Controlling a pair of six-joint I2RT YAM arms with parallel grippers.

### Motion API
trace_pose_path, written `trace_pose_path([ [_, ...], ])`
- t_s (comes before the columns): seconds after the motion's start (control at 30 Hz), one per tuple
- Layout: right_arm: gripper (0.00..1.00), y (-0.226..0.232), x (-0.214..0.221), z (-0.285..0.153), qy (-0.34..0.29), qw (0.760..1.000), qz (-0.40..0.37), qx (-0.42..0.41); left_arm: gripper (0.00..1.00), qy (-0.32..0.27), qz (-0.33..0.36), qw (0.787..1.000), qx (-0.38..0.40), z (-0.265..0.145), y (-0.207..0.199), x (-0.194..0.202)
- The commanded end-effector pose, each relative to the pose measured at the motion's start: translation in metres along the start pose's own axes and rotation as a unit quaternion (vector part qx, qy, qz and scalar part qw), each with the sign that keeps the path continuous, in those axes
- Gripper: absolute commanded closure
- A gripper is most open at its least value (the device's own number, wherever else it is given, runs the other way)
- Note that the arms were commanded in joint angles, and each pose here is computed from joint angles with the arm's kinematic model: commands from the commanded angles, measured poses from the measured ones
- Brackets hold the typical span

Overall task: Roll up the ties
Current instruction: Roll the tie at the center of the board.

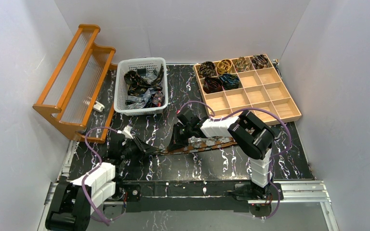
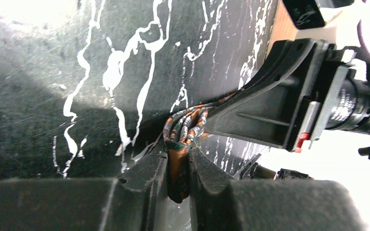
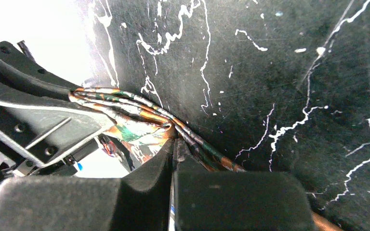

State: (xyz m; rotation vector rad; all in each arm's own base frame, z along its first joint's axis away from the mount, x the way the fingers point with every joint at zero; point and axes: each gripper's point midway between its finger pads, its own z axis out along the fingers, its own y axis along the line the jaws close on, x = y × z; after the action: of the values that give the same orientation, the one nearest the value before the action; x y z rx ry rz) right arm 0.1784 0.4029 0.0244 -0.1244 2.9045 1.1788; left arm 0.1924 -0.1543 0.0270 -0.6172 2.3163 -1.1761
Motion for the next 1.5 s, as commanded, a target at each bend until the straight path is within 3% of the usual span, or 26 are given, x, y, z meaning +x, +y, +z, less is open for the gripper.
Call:
trace_pose_path([
  [0.0,0.91,-0.022,0.007,0.009,0.012,0.999,0.005,0.035,0.91,-0.011,0.032,0.999,-0.041,-0.006,-0.003,-0.015],
  [0.13,0.9,-0.004,0.003,0.009,0.014,1.0,0.003,0.007,1.0,-0.019,0.042,0.997,-0.067,-0.011,-0.004,-0.022],
  [0.5,0.76,0.042,-0.027,-0.03,-0.08,0.996,-0.042,-0.027,1.0,-0.027,0.075,0.991,-0.103,-0.023,-0.014,-0.035],
  [0.83,0.74,0.052,-0.031,-0.026,-0.066,0.996,-0.051,-0.038,1.0,0.006,0.121,0.985,-0.121,-0.022,-0.022,-0.026],
  [1.47,0.82,0.051,-0.014,0.013,-0.006,0.998,-0.033,-0.049,1.0,-0.012,0.178,0.963,-0.202,-0.029,-0.013,-0.033],
])
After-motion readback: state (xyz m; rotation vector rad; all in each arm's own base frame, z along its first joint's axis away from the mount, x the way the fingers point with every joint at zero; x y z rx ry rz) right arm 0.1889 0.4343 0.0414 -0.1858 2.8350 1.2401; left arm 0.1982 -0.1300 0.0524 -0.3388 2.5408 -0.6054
